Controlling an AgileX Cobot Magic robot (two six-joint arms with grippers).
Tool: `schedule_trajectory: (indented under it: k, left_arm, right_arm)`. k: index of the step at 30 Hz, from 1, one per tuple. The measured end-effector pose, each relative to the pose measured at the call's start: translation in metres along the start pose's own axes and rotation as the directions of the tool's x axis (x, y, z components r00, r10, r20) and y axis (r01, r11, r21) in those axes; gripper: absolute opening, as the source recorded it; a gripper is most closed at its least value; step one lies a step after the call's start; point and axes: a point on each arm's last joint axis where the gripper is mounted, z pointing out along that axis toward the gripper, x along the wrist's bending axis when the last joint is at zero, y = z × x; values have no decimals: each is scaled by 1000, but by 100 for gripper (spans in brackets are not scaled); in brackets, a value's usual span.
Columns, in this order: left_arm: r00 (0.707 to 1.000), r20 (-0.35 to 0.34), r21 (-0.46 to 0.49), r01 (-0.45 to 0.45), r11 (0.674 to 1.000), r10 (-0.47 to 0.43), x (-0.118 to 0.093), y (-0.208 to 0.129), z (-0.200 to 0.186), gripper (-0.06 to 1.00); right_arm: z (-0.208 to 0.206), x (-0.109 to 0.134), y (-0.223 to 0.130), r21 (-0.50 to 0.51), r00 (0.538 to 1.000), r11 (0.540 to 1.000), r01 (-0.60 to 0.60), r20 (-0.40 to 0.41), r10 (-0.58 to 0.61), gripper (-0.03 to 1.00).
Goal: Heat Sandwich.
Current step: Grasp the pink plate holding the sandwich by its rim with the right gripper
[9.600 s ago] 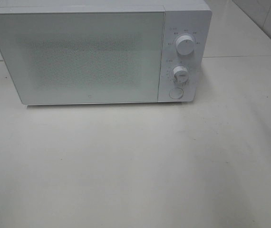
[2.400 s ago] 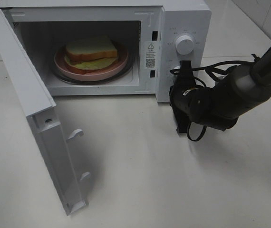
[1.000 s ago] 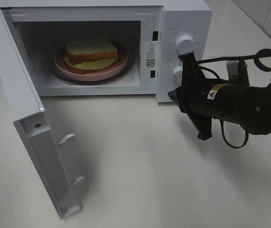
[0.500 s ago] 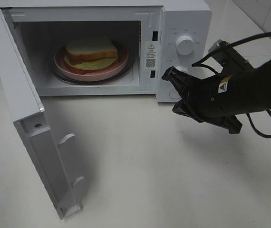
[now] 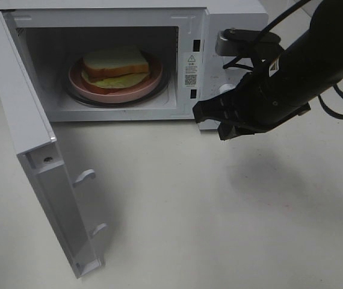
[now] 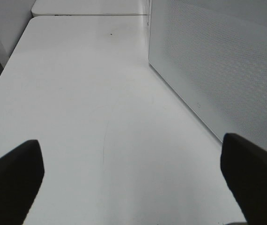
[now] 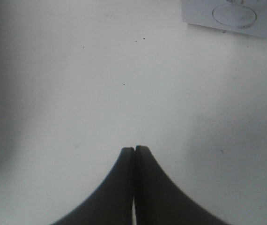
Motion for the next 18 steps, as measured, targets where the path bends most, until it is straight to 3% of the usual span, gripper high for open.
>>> schedule_trajectory:
  k: [2, 5, 7, 8, 11, 12, 13, 14, 16, 17, 18]
  left_arm:
    - [1000, 0, 0, 0, 1000, 0, 0, 0, 0, 96]
    - [1000, 0, 0, 0, 1000, 0, 0, 0, 0, 96]
    - [1000, 0, 0, 0, 1000, 0, 0, 0, 0, 96]
    - [1000, 0, 0, 0, 1000, 0, 0, 0, 0, 96]
    - [1000, 0, 0, 0, 1000, 0, 0, 0, 0, 96]
    - [1000, 0, 0, 0, 1000, 0, 0, 0, 0, 96]
    - [1000, 0, 0, 0, 1000, 0, 0, 0, 0, 96]
    - [1000, 0, 0, 0, 1000, 0, 0, 0, 0, 96]
    - [1000, 0, 0, 0, 1000, 0, 0, 0, 0, 96]
    - [1000, 0, 0, 0, 1000, 0, 0, 0, 0, 96]
    - [1000, 0, 0, 0, 1000, 0, 0, 0, 0, 96]
  right_arm:
    - [-5, 3, 3, 42, 985, 984, 171, -16, -170, 1]
    - [-8, 5, 4, 62, 965, 963, 263, -39, -261, 1]
    - [-12, 8, 4, 88, 912, 908, 409, -81, -403, 2]
    - [-12, 8, 4, 88, 912, 908, 409, -81, -403, 2]
    - [-14, 9, 2, 101, 828, 823, 559, -126, -546, 2]
    - [-14, 9, 0, 101, 748, 742, 662, -152, -646, 2]
    - [-15, 9, -1, 98, 704, 698, 709, -164, -691, 3]
    - [-15, 9, -1, 98, 704, 698, 709, -164, -691, 3]
    - [-15, 9, -1, 86, 622, 617, 782, -181, -762, 3]
    - [-16, 9, -1, 68, 535, 533, 844, -192, -823, 3]
    - [-16, 9, -1, 55, 481, 481, 875, -195, -854, 3]
